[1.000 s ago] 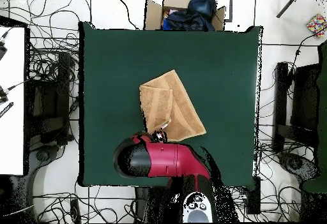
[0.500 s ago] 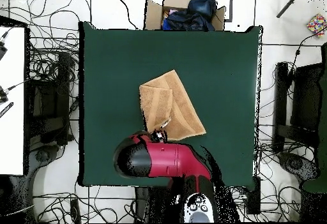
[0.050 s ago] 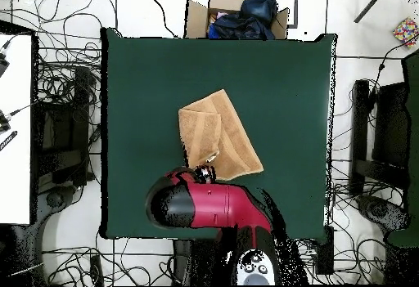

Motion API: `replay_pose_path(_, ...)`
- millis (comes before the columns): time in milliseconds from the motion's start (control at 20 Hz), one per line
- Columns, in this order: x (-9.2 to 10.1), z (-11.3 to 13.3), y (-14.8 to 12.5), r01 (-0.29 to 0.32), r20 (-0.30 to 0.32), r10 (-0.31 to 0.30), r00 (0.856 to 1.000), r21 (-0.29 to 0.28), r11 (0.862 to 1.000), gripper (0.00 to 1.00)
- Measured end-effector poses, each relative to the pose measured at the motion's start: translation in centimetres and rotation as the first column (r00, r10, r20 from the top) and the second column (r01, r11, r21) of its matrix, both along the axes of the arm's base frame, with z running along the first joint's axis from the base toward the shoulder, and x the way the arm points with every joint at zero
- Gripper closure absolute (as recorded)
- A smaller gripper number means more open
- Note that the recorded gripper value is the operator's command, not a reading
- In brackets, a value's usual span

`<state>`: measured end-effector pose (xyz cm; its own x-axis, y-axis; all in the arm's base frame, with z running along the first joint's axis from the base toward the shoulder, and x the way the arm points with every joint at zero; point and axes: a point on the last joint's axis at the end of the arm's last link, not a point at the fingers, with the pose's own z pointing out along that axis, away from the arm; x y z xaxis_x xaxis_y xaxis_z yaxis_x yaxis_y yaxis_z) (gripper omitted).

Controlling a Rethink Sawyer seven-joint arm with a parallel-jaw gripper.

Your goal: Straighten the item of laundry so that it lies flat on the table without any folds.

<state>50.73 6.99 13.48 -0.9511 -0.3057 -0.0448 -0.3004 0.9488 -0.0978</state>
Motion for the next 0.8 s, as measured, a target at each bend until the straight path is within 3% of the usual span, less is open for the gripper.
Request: replay_pose_path(800,-1.2,-0.6,-0.7,0.02,-0.03,-0.02,0.999,0.014,1.0,0.0)
